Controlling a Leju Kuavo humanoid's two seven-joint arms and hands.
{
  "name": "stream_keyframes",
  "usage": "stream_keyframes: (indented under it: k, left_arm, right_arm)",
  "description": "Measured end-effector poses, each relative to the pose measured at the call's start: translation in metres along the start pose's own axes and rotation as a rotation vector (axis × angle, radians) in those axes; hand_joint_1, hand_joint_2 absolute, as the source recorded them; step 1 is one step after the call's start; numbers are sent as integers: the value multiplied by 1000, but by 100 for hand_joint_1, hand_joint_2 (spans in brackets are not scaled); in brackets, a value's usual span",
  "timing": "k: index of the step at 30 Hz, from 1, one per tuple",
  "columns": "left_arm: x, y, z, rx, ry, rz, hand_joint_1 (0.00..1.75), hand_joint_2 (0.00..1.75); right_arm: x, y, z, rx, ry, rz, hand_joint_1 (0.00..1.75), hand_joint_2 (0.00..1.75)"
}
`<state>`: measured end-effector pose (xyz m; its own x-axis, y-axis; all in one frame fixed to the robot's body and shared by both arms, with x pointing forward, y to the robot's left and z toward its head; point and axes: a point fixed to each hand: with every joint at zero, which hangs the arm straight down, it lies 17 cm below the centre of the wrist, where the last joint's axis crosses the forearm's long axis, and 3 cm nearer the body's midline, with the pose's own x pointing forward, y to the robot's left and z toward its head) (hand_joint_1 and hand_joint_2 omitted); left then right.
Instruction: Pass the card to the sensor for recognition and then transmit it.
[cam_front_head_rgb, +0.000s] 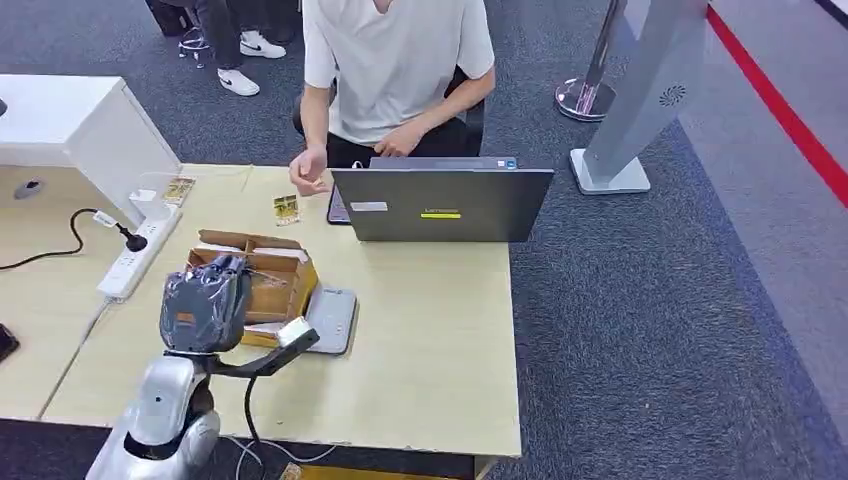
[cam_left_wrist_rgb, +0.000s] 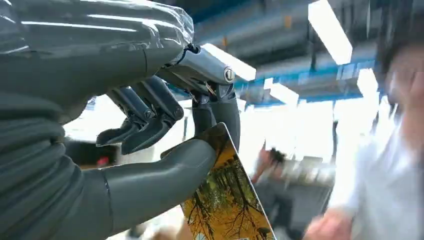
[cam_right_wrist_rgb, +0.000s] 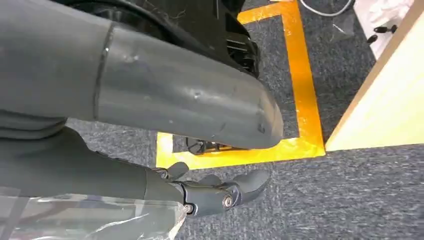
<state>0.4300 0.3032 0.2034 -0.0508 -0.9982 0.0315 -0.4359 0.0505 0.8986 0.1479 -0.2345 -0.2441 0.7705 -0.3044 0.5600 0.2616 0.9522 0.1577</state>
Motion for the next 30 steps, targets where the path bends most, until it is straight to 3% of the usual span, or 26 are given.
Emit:
stream_keyframes:
  k: [5,10,14,21,30]
  left_arm:
    - [30,80,-27,250,-63,76,175,175]
    - [37,111,-46,353,-84,84,175,175]
    - [34,127,-90,432,-92,9,175,175]
    - [-31,81,-187,312,71,-129,175,175]
    - [-57,26,-196,163,124,-156,175,175]
  right_arm:
    - [5,2,-2,6,-9,8,0,0]
    - [7,6,-4,21,-3,35,0,0]
    - [16,15,-9,44,0,69,0,0]
    - [27,41,-14,104,15,101,0,0]
    - [22,49,-13,110,24,97,0,0]
